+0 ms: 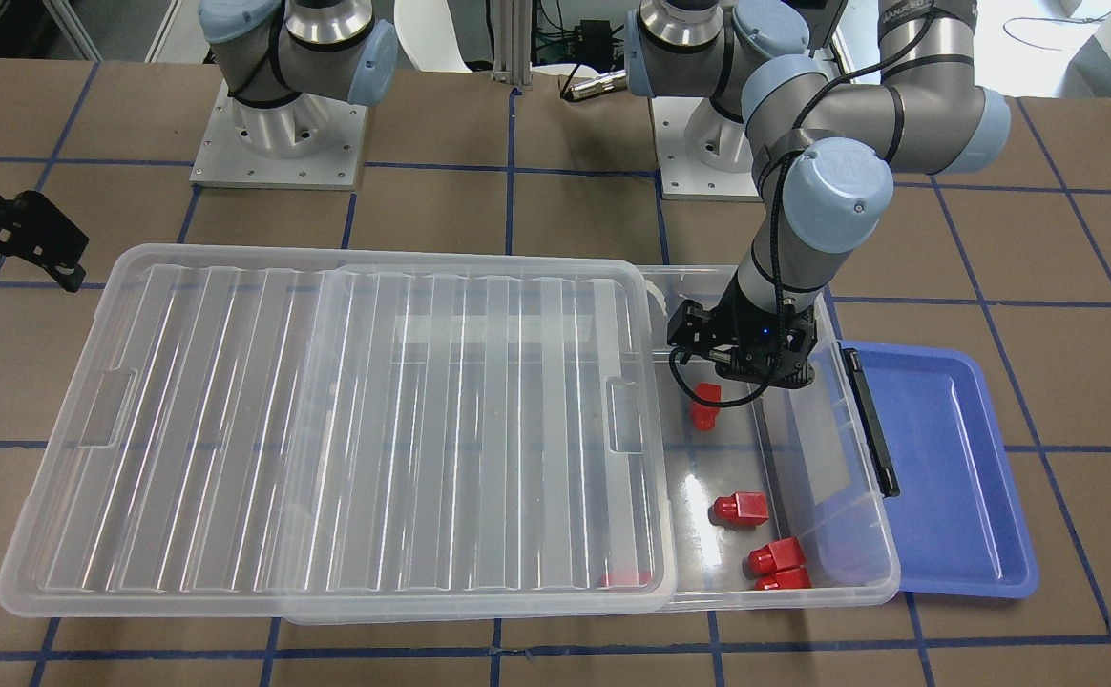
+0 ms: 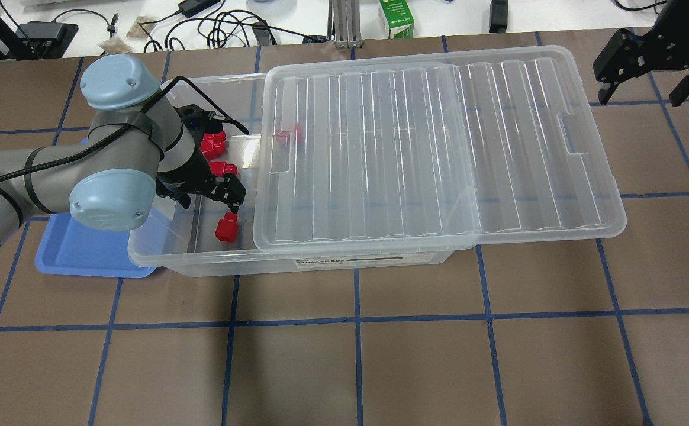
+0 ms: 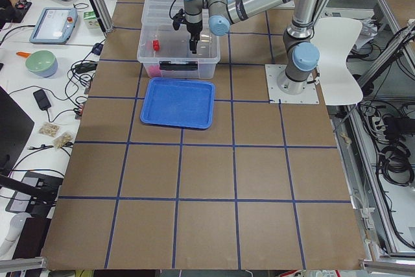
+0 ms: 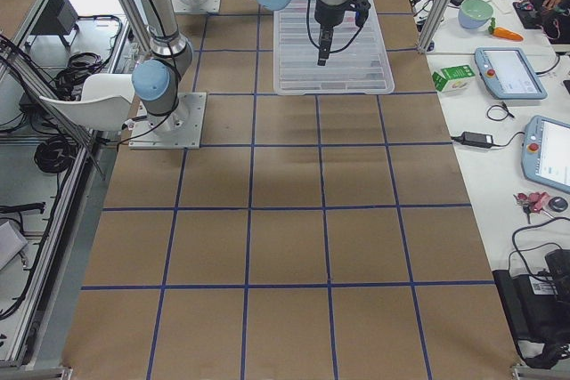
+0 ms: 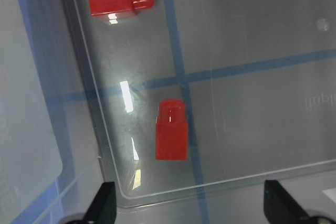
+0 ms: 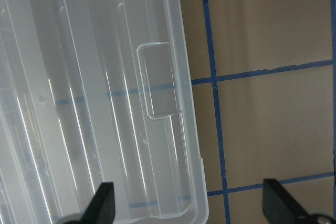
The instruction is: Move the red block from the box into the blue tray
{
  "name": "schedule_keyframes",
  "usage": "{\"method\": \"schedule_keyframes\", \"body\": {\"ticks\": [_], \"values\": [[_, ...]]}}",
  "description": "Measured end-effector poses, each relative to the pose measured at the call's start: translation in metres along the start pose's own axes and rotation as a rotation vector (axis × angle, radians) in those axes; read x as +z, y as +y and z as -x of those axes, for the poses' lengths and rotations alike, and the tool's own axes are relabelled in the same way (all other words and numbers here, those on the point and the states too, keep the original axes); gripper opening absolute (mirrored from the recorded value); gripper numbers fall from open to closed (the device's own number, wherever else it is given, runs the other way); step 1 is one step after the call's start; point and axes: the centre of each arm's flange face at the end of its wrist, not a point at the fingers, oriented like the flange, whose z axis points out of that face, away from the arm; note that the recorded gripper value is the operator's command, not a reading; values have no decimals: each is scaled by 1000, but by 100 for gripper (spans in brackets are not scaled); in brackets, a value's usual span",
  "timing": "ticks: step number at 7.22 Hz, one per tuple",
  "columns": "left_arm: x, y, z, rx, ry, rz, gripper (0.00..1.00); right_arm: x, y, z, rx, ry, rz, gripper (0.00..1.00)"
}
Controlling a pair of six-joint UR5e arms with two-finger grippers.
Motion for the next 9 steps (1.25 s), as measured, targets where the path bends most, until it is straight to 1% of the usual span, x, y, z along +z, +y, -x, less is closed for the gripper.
{"method": "schedule_keyframes", "body": {"ticks": [3, 6, 9], "values": [[27, -5, 5, -4, 2, 18, 100, -12, 14, 5, 6, -2, -19, 100], [44, -10, 6, -11, 5, 28, 100, -16, 21, 34, -52, 7, -30, 100], [60, -12, 7, -17, 7, 39, 100, -17, 21, 40, -66, 8, -34, 100]]}}
